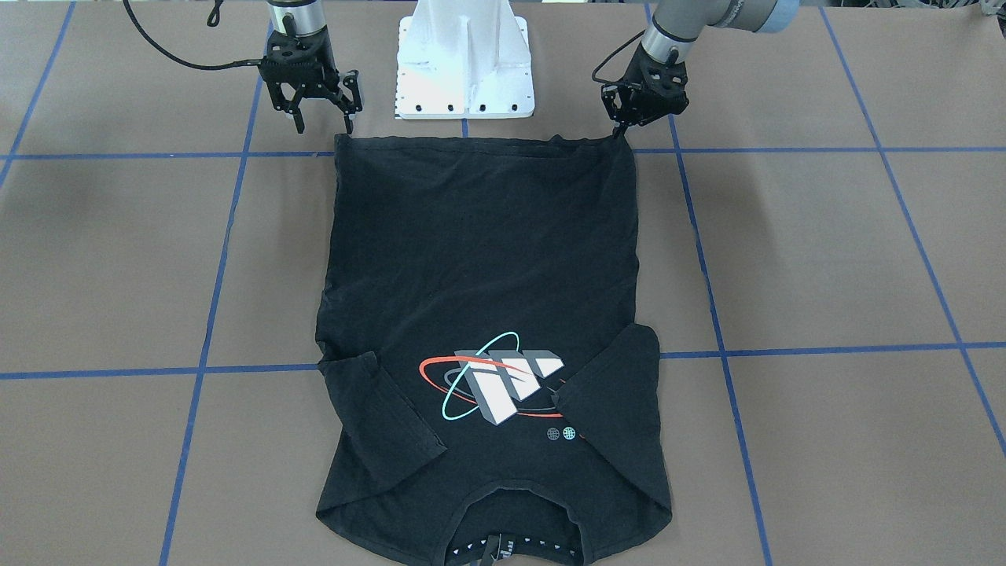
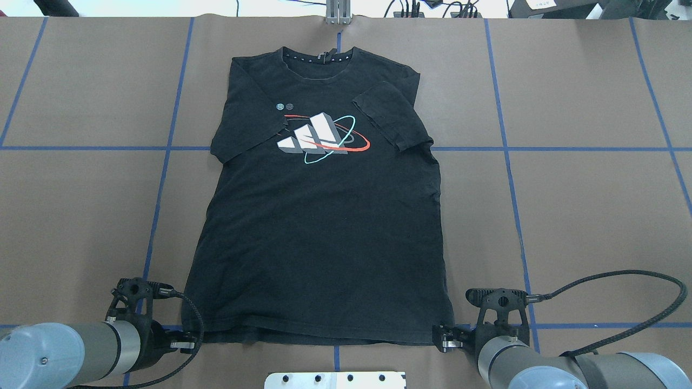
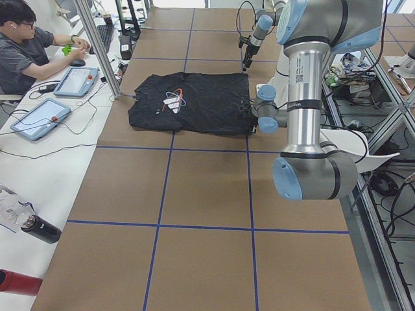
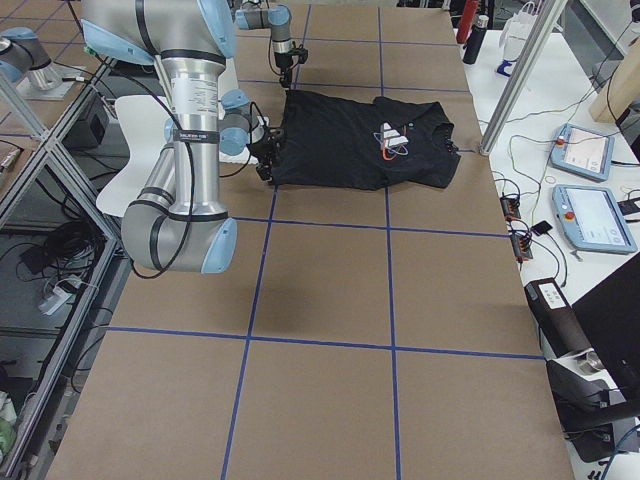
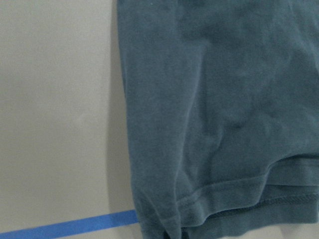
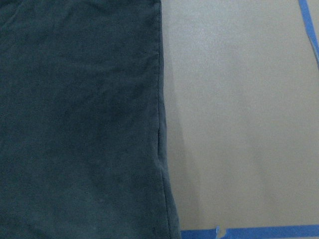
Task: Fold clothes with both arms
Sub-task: 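Lower both grippers onto the hem corners and close them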
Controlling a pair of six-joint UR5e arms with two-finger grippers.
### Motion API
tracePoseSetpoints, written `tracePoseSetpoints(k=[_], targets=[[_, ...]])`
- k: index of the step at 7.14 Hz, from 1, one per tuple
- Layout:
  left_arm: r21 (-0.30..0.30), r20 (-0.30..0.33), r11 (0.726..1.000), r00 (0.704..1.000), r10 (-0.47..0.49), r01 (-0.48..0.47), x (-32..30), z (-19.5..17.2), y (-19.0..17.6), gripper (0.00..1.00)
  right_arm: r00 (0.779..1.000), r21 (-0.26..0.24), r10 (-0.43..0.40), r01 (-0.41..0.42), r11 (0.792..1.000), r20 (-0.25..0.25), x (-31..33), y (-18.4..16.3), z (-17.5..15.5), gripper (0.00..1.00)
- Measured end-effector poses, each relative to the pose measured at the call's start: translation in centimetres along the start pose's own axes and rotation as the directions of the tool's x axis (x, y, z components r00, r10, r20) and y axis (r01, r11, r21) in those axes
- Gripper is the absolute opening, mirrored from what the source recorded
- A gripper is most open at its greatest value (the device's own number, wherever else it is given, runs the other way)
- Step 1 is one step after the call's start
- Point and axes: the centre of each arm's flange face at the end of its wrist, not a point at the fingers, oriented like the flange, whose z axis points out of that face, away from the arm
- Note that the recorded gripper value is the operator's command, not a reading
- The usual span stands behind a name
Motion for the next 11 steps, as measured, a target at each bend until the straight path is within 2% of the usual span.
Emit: tracePoseSetpoints(k=[5, 11], targets=[[0.002, -0.009, 1.000, 1.000, -0.001, 0.001, 0.2, -0.4, 0.0, 0.00, 1.000, -0.001, -0.015, 0.015, 1.000, -0.015, -0.4, 2.1, 1.4, 0.65], [0.001, -0.010, 1.000, 1.000, 0.002, -0.002, 0.3, -0.5, 0.0, 0.00, 0.999, 0.008, -0.021, 0.021, 1.000, -0.025, -1.2, 2.5, 2.6, 0.58]])
